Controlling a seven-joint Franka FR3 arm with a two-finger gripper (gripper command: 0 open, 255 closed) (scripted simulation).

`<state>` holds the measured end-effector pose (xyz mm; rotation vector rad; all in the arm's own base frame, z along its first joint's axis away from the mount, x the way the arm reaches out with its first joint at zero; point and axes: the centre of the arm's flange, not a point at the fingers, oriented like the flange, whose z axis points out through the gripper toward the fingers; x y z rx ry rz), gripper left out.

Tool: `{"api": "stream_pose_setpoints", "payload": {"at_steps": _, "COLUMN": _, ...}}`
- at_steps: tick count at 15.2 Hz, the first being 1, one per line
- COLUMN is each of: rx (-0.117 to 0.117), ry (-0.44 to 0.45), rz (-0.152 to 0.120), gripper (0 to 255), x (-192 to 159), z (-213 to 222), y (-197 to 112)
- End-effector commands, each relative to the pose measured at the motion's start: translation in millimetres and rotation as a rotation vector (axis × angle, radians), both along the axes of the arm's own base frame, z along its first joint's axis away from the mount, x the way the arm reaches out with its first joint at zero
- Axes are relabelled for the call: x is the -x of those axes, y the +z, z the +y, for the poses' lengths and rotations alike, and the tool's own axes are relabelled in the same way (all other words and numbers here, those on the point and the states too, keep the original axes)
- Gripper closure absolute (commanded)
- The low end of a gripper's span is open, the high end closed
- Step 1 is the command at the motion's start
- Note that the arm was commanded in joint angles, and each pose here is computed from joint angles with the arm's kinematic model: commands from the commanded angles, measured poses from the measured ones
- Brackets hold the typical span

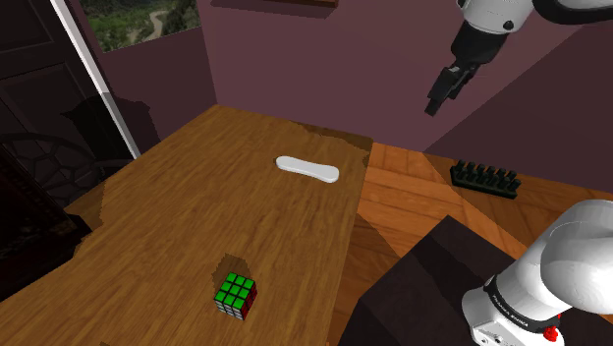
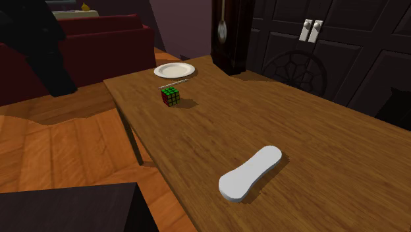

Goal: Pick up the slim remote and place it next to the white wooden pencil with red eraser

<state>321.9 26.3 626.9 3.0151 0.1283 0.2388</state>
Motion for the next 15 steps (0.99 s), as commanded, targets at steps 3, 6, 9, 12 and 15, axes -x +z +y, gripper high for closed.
{"api": "stream_pose_setpoints", "payload": {"at_steps": 3, "rx": -0.003, "ry": 0.029, "rz": 0.012, "gripper": 0, "x": -22, "z": 4, "y": -15}}
{"api": "stream_pose_setpoints", "payload": {"at_steps": 6, "rx": -0.008, "ry": 0.073, "rz": 0.031, "gripper": 0, "x": -55, "z": 11, "y": -38}}
{"api": "stream_pose_setpoints", "payload": {"at_steps": 9, "rx": -0.012, "ry": 0.117, "rz": 0.049, "gripper": 0, "x": -87, "z": 19, "y": -62}}
{"api": "stream_pose_setpoints", "payload": {"at_steps": 12, "rx": -0.017, "ry": 0.162, "rz": 0.067, "gripper": 0, "x": -118, "z": 29, "y": -86}}
{"api": "stream_pose_setpoints", "payload": {"at_steps": 15, "rx": -0.021, "ry": 0.206, "rz": 0.086, "gripper": 0, "x": -148, "z": 40, "y": -111}}
